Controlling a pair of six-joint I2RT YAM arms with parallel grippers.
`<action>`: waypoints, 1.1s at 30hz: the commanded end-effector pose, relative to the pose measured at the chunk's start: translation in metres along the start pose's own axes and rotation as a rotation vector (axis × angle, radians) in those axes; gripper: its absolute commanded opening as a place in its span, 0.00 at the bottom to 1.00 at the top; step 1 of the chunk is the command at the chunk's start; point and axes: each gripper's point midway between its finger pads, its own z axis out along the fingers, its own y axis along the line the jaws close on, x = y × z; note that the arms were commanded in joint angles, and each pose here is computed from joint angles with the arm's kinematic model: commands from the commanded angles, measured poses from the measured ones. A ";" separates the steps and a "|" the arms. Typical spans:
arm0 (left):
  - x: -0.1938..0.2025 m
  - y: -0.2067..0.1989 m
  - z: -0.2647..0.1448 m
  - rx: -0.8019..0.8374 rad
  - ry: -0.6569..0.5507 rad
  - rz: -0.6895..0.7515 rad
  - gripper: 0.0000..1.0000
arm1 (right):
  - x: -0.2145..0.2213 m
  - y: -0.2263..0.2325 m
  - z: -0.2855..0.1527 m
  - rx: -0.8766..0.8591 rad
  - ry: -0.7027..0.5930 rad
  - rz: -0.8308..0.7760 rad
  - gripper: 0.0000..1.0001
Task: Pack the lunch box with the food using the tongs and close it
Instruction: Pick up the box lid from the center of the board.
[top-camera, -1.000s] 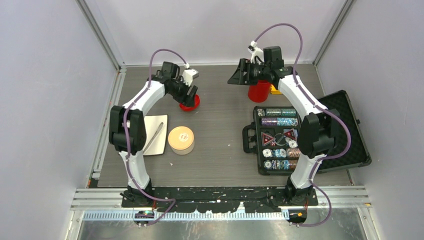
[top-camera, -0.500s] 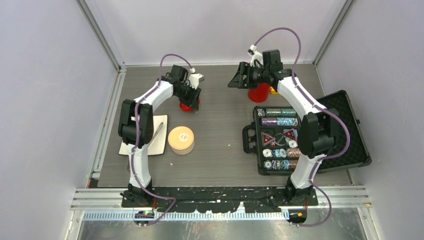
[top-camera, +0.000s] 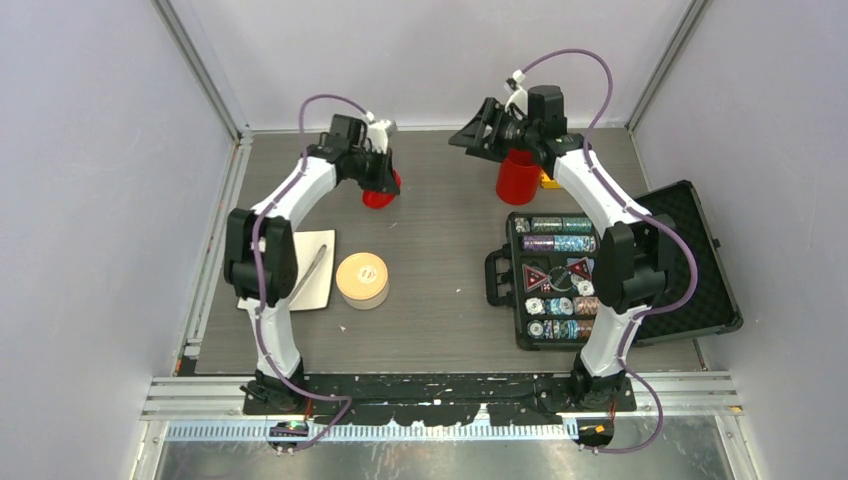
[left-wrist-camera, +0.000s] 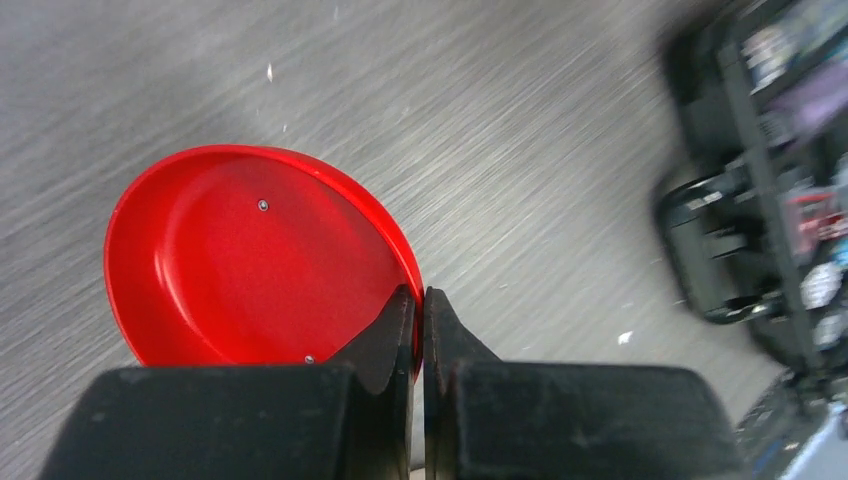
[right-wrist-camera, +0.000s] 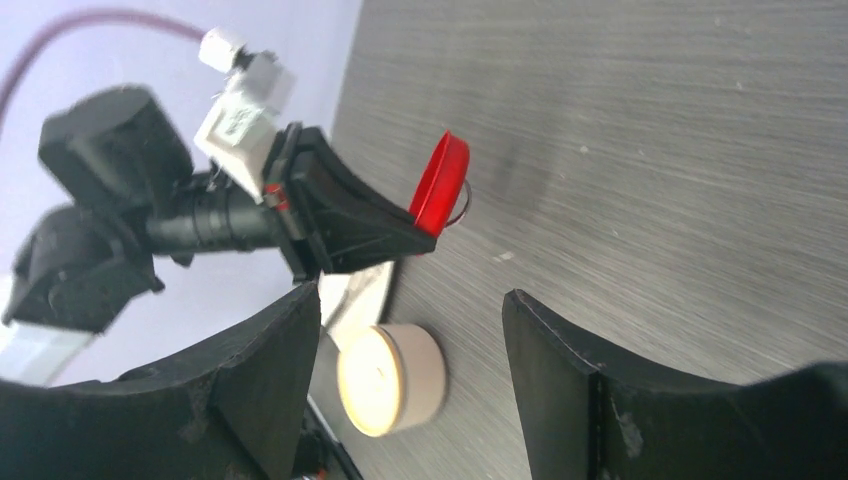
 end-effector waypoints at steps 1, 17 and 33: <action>-0.097 -0.043 -0.085 0.112 -0.379 -0.057 0.00 | -0.056 0.054 -0.003 -0.147 -0.156 0.072 0.71; -0.178 -0.092 -0.226 0.401 -0.804 -0.230 0.00 | -0.075 0.131 -0.004 -0.351 -0.250 0.322 0.72; -0.170 -0.138 -0.278 0.528 -0.885 -0.258 0.00 | -0.052 0.217 0.021 -0.475 -0.221 0.339 0.63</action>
